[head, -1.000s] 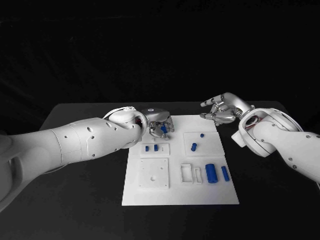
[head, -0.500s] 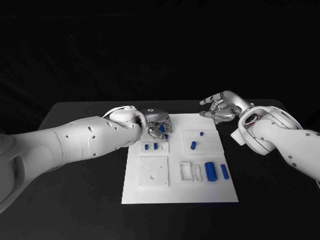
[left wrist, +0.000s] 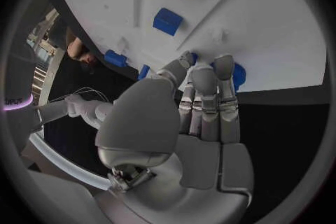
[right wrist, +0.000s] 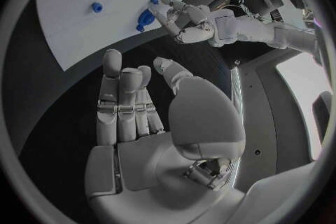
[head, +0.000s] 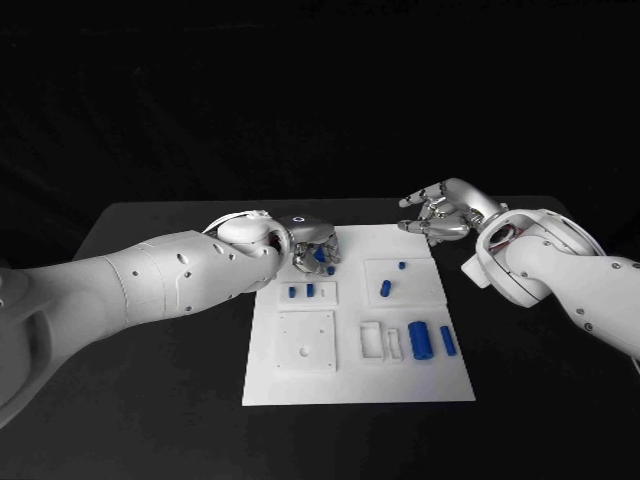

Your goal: Assemble the parts on the task board

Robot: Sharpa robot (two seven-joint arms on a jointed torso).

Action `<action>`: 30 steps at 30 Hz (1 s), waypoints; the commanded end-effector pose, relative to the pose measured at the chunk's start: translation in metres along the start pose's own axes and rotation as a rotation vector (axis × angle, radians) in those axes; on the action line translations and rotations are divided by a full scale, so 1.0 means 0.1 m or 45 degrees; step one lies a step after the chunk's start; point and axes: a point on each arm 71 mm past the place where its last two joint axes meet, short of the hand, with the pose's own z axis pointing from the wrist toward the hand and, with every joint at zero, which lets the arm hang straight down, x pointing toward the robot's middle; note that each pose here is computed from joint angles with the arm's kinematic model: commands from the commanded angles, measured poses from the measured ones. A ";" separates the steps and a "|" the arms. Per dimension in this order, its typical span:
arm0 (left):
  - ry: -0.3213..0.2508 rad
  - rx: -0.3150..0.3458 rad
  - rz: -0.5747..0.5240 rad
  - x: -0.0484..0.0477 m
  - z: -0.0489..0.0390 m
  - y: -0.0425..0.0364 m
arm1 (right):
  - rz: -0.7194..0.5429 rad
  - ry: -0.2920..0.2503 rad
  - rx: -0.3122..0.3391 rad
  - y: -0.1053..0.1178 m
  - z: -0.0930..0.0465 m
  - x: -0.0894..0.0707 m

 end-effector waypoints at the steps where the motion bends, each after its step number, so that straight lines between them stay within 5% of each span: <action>1: -0.007 0.007 0.023 0.002 0.012 -0.021 | -0.002 0.016 -0.009 0.01 0.00 0.01; 30: 0.089 -0.005 0.043 0.094 0.041 -0.059 | -0.001 0.020 -0.011 0.02 0.00 0.02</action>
